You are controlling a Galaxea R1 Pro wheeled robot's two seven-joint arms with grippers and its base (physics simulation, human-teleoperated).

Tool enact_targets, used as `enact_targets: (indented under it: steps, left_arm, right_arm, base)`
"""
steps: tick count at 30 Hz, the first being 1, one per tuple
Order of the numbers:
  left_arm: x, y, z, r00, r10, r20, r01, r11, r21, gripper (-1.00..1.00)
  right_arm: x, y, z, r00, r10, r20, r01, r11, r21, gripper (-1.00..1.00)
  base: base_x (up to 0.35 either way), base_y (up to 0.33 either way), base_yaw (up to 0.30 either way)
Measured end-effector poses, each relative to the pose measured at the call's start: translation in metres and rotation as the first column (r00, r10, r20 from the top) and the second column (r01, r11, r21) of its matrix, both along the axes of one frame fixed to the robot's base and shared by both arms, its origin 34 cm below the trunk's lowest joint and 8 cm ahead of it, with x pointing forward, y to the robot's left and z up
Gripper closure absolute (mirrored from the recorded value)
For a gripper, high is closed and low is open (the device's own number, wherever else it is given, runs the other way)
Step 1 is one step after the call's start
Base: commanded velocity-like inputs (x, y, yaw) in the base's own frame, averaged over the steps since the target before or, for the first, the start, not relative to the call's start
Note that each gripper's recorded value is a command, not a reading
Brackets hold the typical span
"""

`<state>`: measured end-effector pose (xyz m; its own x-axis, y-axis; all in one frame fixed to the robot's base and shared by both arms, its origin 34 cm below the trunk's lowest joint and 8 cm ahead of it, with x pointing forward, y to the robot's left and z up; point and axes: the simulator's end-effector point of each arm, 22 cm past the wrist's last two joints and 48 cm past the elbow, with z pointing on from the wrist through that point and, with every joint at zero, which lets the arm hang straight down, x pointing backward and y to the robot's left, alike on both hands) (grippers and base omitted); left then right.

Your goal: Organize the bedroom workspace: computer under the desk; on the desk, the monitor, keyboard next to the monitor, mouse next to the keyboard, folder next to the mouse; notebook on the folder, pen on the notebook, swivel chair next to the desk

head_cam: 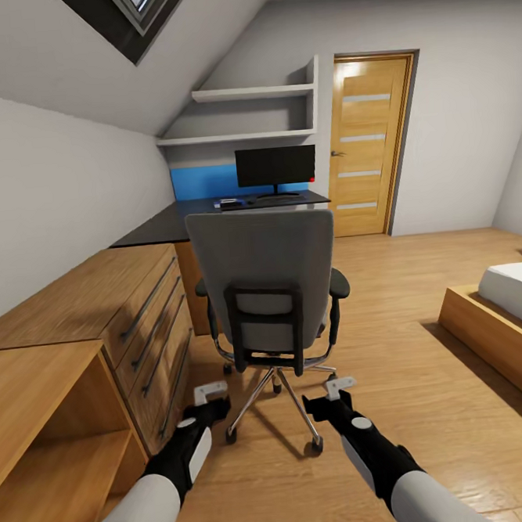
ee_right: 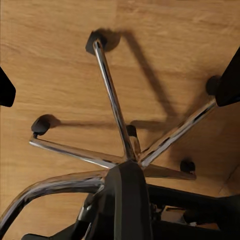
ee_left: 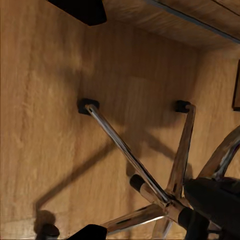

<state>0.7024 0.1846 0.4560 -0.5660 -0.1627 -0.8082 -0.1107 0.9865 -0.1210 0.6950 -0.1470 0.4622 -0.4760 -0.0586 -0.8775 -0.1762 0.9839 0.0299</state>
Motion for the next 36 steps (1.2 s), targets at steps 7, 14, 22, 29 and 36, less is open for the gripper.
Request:
enact_targets:
  steps: [7,14,22,29,36]
  left_arm:
    - [-0.004,-0.014,-0.007,0.999,-0.041,0.028,0.041,0.999,-0.003,-1.00]
    - [-0.009,-0.018,-0.014,0.998,-0.054,0.011,0.054,0.999,0.000,-1.00]
    - [-0.022,-0.023,-0.030,0.997,-0.066,-0.029,0.066,0.998,-0.003,-1.00]
    - [-0.031,-0.026,-0.041,0.996,-0.072,-0.058,0.072,0.997,-0.003,-1.00]
    - [-0.032,-0.026,-0.043,0.995,-0.073,-0.063,0.073,0.997,-0.003,-1.00]
  right_arm:
    - [0.003,0.004,0.008,0.998,0.008,0.064,-0.009,1.000,0.016,-1.00]
    - [0.000,0.006,0.003,0.999,0.013,0.053,-0.014,1.000,0.018,-1.00]
    - [-0.017,0.021,-0.018,0.999,0.053,0.001,-0.053,0.999,0.005,-1.00]
    - [-0.019,0.028,-0.020,0.998,0.064,-0.005,-0.064,0.998,0.006,-1.00]
    - [-0.019,0.028,-0.020,0.998,0.064,-0.005,-0.064,0.998,0.006,-1.00]
  base:
    - [0.049,0.000,0.000]
    - [0.014,0.000,0.000]
    - [0.025,0.000,0.000]
    - [0.160,0.000,0.000]
    - [0.171,0.000,0.000]
